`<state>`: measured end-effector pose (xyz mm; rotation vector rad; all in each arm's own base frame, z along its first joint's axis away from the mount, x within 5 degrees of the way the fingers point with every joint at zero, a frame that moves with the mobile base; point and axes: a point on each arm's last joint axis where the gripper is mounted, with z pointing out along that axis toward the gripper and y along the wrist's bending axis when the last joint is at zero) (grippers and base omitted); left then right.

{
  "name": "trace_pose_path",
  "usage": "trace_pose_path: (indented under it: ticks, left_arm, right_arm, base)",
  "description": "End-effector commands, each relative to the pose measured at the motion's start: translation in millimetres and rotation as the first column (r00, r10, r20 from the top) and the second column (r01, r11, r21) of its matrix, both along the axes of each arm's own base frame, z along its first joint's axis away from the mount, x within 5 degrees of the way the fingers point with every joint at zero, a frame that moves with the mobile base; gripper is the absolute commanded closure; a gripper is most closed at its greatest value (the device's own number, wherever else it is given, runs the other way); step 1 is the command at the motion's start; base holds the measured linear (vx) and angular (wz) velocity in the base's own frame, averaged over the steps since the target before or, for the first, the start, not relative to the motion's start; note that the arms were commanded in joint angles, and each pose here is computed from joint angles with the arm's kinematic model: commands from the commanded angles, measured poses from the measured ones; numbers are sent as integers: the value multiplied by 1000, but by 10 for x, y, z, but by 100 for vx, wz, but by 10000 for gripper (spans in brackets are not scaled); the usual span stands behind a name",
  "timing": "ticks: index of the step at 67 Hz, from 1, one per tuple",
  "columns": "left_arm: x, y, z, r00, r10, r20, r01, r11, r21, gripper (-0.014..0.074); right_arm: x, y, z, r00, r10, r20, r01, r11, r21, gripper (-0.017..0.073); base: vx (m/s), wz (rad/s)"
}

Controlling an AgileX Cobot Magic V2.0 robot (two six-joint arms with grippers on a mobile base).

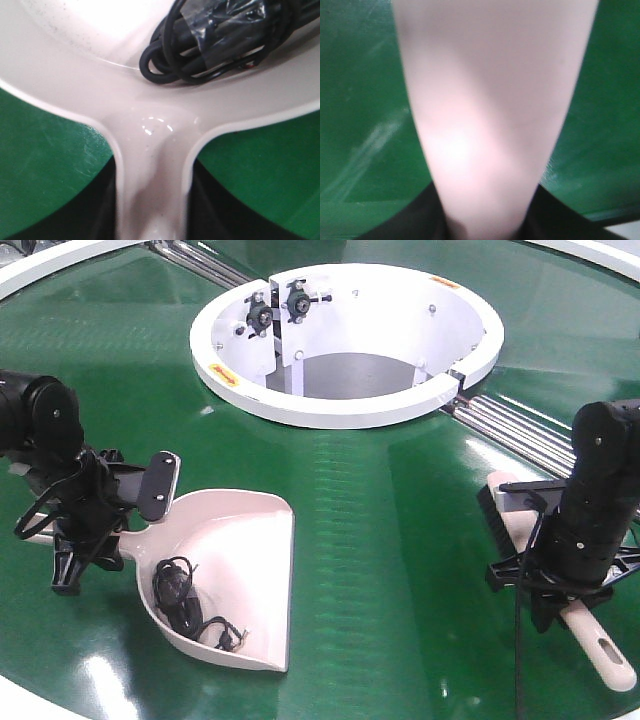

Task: Clean and inspect green conveyor with broom and dustpan
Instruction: 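Move the brush back beside the dustpan and lower it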

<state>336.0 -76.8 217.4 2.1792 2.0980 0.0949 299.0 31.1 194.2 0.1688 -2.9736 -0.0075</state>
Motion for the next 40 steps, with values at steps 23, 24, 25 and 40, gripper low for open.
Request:
trace_pose_path:
  ticks: [23, 24, 25, 40]
  left_arm:
    - [25, -63, 211, 995, 31, 95, -24, 997, -76, 601]
    - [25, -63, 211, 995, 31, 95, -24, 997, -75, 601]
    - [25, -63, 211, 995, 31, 95, -24, 997, -75, 600]
    - [55, -33, 216, 991, 12, 131, -7, 999, -38, 554]
  right_arm:
    - [40, -9, 1, 1000, 27, -14, -27, 1000, 5, 445]
    - [40, -9, -2, 1000, 27, -16, -27, 1000, 5, 436]
    - [39, -9, -2, 999, 28, -18, -28, 1000, 5, 428]
    - [32, -9, -6, 998, 48, -28, -48, 999, 8, 261]
  base:
    - [0, 0]
    - [0, 0]
    - [0, 0]
    - [0, 0]
